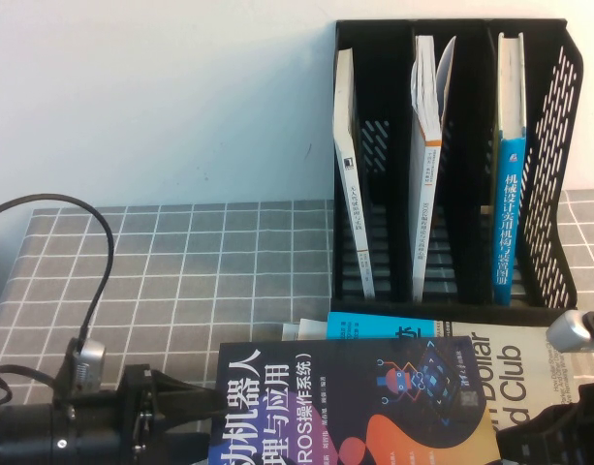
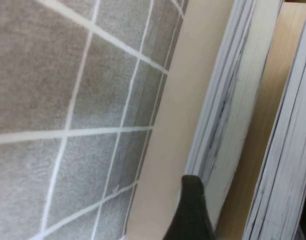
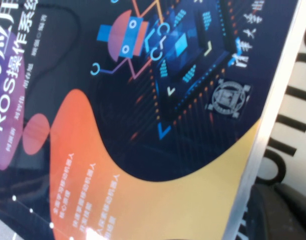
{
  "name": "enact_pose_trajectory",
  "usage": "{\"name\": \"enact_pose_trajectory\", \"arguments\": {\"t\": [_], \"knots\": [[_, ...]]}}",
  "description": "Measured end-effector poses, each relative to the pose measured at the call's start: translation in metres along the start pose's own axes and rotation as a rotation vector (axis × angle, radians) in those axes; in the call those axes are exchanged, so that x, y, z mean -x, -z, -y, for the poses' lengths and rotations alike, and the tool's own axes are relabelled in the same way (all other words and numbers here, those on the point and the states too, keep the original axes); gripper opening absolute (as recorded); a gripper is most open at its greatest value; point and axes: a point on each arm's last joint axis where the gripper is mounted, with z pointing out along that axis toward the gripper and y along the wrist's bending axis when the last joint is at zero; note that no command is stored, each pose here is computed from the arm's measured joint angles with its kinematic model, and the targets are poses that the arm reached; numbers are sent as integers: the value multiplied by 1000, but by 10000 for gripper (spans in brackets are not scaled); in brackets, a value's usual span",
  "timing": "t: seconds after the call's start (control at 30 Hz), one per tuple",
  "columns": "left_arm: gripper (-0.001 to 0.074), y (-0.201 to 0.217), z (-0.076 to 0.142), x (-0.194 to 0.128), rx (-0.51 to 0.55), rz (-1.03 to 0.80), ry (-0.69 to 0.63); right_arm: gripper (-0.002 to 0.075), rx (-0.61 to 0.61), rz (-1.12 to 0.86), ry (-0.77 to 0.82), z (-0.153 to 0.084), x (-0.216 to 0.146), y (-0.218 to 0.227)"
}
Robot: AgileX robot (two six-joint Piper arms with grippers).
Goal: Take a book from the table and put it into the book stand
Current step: Pick up the book with your left arm
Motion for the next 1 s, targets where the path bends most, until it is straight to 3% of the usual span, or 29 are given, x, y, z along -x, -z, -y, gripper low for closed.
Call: {"name": "enact_pose_trajectory", "arguments": {"t": [0.37,0.53,0.73,0.87,1.0], "knots": [[483,-25,12,-11,-33,-39,-84,-3,-1,1,13,0,0,0],[442,-25,12,-10,-35,-33,-83,-3,-1,1,13,0,0,0],[327,-25,11,-10,-33,-33,-81,-3,-1,1,17,0,0,0],[130,-25,12,-11,-36,-36,-106,-3,-1,1,19,0,0,0],[120,-25,12,-11,-44,-38,-112,-3,-1,2,30,0,0,0]]}}
